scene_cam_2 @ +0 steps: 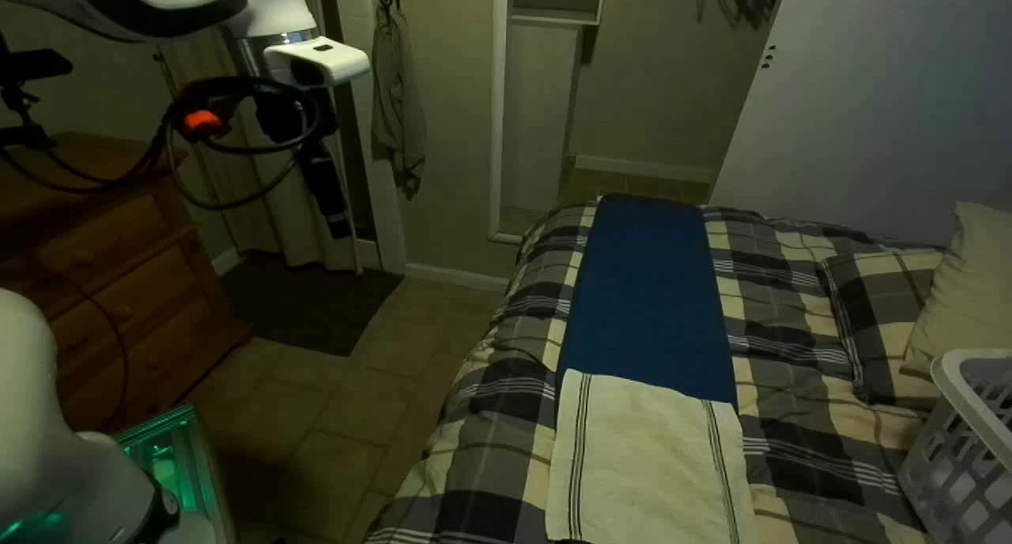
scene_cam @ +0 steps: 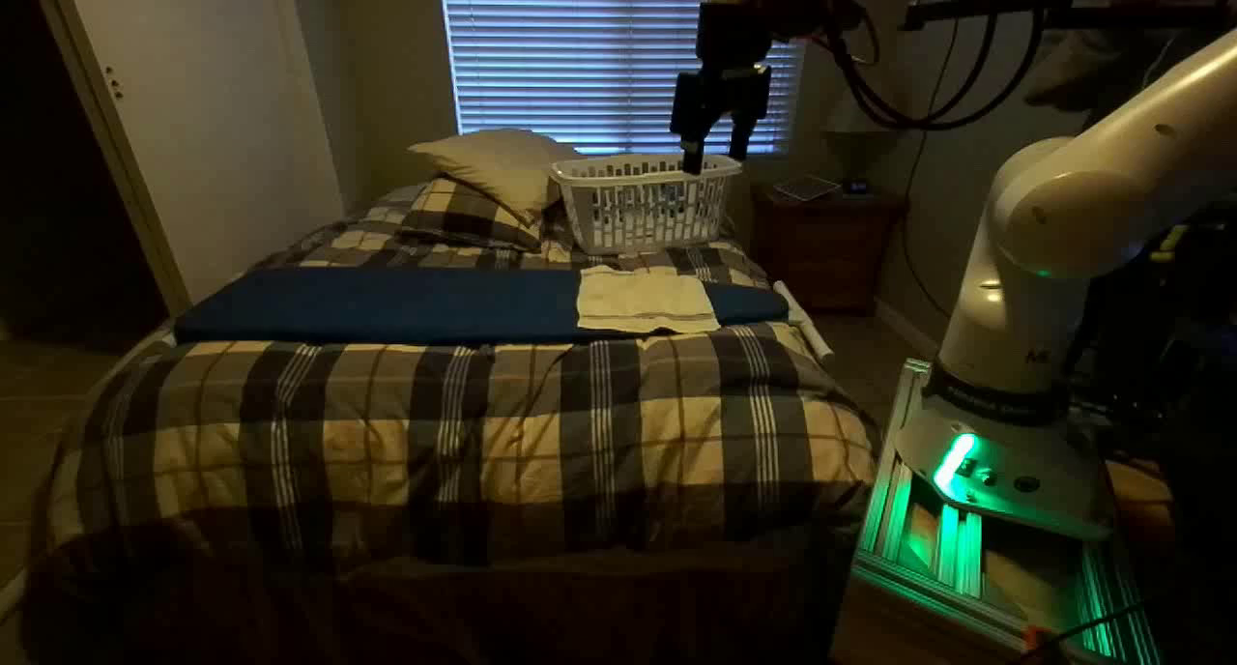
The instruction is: Fold the white cloth
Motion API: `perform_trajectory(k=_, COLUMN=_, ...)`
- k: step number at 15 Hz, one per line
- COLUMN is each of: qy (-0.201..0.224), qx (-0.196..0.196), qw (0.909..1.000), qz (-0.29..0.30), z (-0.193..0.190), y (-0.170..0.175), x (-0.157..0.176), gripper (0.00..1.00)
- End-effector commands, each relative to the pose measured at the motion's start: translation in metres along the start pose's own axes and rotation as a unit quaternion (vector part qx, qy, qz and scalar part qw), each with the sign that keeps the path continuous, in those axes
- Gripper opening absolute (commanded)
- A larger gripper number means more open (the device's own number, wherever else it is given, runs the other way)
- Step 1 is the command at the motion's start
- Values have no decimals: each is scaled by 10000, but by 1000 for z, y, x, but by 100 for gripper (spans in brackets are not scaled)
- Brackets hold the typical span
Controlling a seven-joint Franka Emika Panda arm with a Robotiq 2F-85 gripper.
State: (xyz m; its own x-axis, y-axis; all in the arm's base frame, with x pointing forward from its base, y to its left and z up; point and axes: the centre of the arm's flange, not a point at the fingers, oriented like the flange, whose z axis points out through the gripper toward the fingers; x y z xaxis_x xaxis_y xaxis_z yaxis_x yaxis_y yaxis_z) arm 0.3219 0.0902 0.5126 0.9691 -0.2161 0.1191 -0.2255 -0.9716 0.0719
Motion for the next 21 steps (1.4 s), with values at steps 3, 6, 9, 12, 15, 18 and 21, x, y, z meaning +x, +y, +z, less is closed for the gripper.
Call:
perform_trajectory(k=3, qy=0, qx=0, qw=10000, qz=0, z=0, y=0, x=0, gripper=100)
perform_trajectory(k=6, qy=233, qx=-69, qw=9995, qz=198, z=14, y=1, x=13, gripper=100)
perform_trajectory(k=9, qy=1156, qx=124, qw=9928, qz=278, z=51, y=4, x=51, gripper=100)
perform_trajectory(k=12, qy=1522, qx=505, qw=9870, qz=40, z=82, y=-1, x=69, gripper=100)
perform_trajectory(k=15, qy=1730, qx=438, qw=9830, qz=-431, z=122, y=-4, x=82, gripper=100)
perform_trajectory(k=18, qy=1835, qx=142, qw=9797, qz=-792, z=164, y=9, x=101, gripper=100)
perform_trajectory(k=21, qy=1852, qx=-151, qw=9787, qz=-875, z=194, y=34, x=120, gripper=100)
